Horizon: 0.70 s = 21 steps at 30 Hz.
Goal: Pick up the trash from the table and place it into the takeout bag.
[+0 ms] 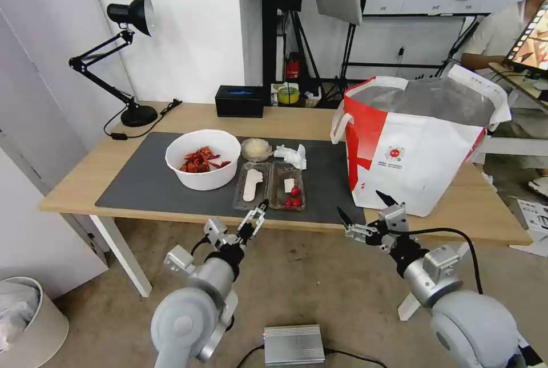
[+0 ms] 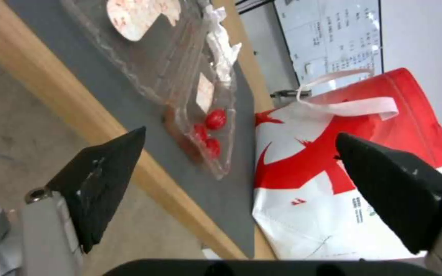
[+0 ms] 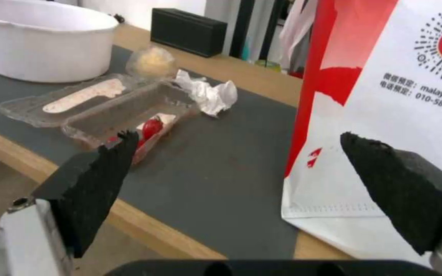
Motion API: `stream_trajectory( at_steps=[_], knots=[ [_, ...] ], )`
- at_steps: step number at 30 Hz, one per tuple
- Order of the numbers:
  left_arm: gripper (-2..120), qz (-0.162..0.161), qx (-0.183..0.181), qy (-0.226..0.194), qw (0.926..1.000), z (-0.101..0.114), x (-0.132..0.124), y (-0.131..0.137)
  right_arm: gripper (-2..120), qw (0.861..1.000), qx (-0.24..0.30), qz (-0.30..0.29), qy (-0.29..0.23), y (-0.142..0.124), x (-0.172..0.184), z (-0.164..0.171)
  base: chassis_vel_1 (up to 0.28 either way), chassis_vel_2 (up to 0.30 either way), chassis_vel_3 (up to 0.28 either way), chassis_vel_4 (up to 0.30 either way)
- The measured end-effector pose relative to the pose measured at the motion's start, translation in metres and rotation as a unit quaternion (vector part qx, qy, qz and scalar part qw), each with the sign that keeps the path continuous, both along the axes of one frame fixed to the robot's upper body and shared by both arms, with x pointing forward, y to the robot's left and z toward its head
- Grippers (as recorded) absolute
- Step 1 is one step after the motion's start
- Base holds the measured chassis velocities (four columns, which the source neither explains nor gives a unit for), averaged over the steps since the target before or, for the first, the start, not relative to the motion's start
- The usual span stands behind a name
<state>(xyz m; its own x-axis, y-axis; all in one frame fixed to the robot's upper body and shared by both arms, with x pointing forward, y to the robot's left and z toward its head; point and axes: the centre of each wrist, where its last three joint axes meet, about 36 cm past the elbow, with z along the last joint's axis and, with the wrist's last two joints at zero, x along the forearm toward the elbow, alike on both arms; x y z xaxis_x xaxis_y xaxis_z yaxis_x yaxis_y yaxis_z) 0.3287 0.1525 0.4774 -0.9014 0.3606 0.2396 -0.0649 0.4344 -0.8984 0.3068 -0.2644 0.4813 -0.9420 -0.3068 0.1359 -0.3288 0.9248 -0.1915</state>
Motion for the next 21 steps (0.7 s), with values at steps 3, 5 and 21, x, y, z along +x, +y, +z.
stream_trajectory(
  at_steps=[3,5,21],
  knots=[
    [100,-0.001,-0.002,0.000,1.0000,-0.003,0.003,-0.003,100,1.000,0.003,-0.002,0.000,0.002,-0.002,-0.001,0.000,0.000,0.000,0.000],
    [100,0.000,-0.003,0.000,1.0000,-0.005,0.005,-0.005,100,1.000,0.003,-0.002,0.001,0.002,-0.003,-0.001,0.000,0.000,0.000,0.000],
    [100,0.009,0.013,0.003,0.9999,-0.015,0.016,-0.012,100,1.000,-0.003,-0.007,-0.003,0.002,-0.005,-0.002,0.000,0.000,0.000,0.000]
  ],
)
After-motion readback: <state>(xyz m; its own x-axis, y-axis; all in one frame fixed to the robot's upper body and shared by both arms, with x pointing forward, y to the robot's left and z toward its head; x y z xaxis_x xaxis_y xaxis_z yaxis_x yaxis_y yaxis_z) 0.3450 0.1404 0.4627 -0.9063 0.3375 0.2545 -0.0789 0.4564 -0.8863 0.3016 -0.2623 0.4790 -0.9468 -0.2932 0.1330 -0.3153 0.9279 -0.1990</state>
